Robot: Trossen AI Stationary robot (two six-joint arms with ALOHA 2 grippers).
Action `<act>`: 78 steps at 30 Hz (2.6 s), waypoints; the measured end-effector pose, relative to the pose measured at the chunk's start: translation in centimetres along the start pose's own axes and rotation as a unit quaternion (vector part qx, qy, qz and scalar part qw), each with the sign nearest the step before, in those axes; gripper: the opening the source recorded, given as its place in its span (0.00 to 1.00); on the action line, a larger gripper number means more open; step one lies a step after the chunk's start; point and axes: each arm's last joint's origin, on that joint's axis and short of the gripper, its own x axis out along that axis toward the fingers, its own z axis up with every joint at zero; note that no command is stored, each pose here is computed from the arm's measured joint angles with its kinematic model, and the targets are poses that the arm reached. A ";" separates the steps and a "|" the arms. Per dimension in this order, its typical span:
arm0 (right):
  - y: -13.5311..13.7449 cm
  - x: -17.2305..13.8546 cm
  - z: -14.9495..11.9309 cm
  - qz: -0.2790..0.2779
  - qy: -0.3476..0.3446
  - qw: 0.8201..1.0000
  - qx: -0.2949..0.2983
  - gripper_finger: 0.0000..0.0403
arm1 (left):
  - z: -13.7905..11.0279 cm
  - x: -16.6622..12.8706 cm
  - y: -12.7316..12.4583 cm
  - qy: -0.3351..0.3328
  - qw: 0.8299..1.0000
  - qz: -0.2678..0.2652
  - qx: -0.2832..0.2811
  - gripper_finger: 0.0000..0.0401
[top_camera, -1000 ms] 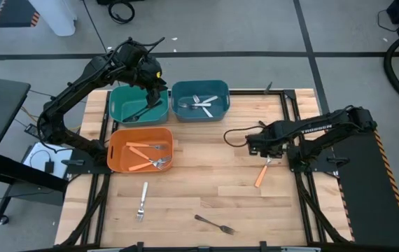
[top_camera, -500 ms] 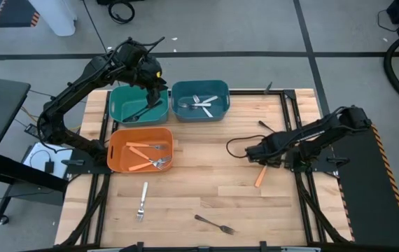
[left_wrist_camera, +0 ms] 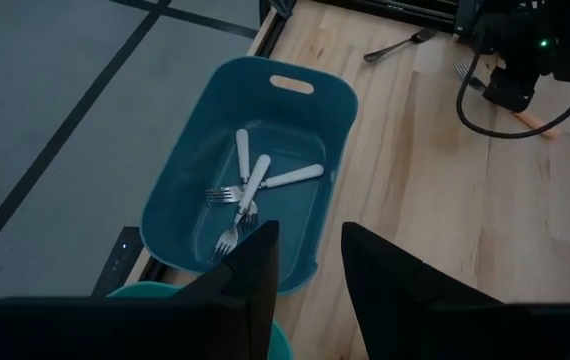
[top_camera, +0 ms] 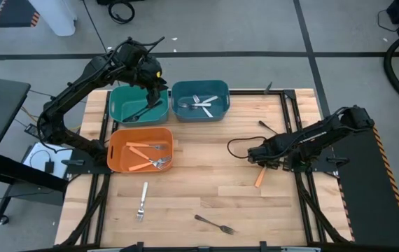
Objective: Sort silverware by color (type)
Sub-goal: Put the orange fork into the orange bin
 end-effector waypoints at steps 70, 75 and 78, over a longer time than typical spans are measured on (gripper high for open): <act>17.1 -18.8 7.7 0.463 -0.409 0.694 -0.369 0.08 | 5.6 13.3 -1.9 -0.167 0.968 -0.072 -0.173 0.30; 17.1 -18.8 7.6 0.465 -0.408 0.693 -0.370 0.08 | 5.2 14.2 -1.9 -0.154 0.970 -0.072 -0.171 0.26; 17.1 -18.8 7.6 0.464 -0.408 0.694 -0.371 0.08 | 5.2 14.2 -1.9 -0.152 0.971 -0.073 -0.170 0.18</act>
